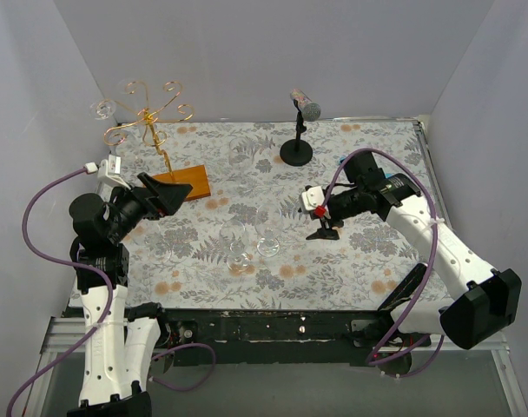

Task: Place the wine glass upside down on the wine glass rack
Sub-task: Pick up the wine glass at the center of the board.

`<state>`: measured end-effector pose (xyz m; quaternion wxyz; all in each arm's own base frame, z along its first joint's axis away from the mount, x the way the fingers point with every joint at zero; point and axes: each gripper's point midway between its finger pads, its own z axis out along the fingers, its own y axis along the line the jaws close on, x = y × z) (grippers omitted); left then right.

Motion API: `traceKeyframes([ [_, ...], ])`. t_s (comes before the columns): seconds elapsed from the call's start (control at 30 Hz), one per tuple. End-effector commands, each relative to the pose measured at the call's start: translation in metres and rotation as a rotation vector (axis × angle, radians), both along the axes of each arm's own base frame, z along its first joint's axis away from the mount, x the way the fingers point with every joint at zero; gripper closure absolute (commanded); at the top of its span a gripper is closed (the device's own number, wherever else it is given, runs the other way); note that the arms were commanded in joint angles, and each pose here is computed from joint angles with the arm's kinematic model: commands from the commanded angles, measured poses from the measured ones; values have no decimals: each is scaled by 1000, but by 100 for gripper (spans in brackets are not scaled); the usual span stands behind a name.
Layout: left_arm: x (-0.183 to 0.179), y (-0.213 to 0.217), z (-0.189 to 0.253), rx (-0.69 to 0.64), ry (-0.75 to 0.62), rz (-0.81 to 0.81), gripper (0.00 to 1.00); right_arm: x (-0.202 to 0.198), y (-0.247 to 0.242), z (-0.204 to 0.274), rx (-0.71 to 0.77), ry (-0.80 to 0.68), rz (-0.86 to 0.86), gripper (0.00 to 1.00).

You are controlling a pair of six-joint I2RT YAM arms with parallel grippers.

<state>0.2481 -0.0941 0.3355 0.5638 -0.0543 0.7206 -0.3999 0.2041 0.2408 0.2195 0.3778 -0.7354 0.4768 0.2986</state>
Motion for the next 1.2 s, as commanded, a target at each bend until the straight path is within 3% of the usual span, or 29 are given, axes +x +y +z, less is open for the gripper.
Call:
traceKeyframes([
  [0.0, -4, -4, -2, -3, -1, -30, 2, -3, 6, 11, 18, -25, 36, 22],
  [1.17, -12, -19, -12, -72, 52, -118, 2, -21, 13, -1, -14, -3, 94, 22],
])
